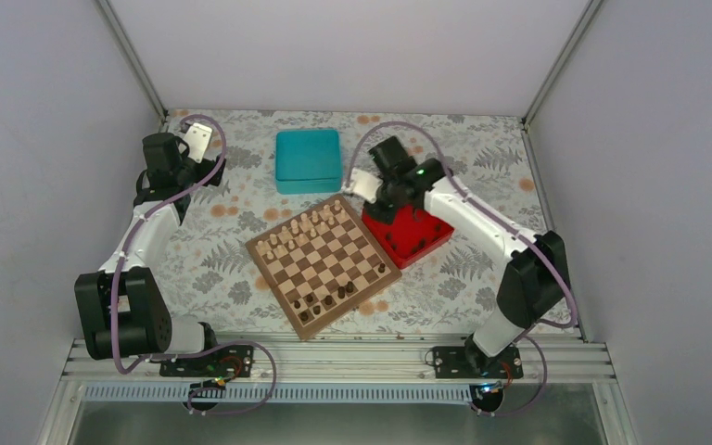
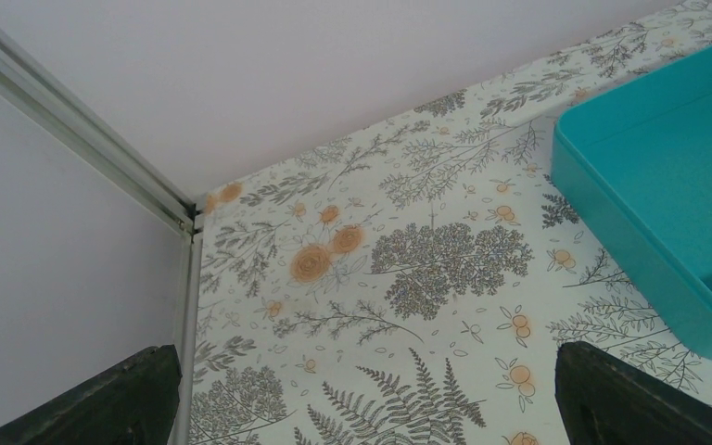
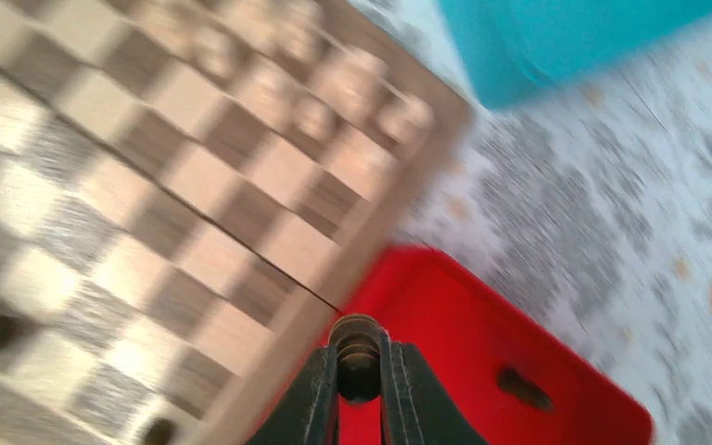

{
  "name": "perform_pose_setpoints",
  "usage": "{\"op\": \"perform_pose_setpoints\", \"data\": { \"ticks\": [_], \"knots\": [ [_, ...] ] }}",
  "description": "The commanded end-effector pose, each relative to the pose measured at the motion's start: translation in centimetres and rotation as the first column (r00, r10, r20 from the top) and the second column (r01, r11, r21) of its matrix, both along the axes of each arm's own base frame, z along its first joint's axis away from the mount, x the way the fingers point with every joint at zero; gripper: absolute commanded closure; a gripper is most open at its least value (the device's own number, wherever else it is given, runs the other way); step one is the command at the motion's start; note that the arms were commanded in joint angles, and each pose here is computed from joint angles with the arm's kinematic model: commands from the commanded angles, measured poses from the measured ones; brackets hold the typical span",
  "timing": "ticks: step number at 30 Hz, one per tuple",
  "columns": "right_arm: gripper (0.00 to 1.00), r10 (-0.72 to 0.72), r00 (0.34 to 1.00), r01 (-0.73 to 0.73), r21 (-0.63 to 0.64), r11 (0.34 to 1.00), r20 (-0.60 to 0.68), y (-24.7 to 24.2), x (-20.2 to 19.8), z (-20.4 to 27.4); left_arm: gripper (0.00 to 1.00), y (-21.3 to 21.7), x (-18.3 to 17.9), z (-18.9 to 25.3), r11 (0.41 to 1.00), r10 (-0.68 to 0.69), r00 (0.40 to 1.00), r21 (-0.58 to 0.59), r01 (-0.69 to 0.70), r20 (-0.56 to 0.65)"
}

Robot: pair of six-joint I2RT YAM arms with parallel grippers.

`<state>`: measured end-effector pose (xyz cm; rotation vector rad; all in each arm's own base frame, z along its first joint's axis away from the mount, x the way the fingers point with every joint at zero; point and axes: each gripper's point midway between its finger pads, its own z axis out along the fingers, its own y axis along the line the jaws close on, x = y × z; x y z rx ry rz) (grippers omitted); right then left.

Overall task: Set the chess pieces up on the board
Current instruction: Place the chess piece on the chessboard.

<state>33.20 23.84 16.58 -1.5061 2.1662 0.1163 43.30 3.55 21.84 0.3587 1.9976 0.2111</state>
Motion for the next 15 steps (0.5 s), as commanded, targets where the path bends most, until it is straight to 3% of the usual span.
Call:
{"op": "perform_pose_setpoints", "data": {
  "ticks": [1, 7, 15],
  "knots": [
    [0.94, 0.183, 0.982, -0.182, 0.026, 0.983, -0.047, 5.5, -5.9, -0.3, 0.0, -0.3, 0.1, 1.4, 1.0, -0.011, 0.999, -0.003, 0.012, 0.036],
    [0.94, 0.376, 0.921, -0.372, 0.056, 0.927, -0.102, 11.1, -11.7, -3.6, 0.0, -0.3, 0.1, 1.4, 1.0, -0.011, 0.999, -0.002, 0.011, 0.035],
    [0.94, 0.499, 0.837, -0.503, 0.044, 0.863, -0.222, 13.1, -17.0, -8.3, 0.0, -0.2, 0.1, 1.4, 1.0, -0.007, 0.999, 0.002, 0.007, 0.036]
  ]
}}
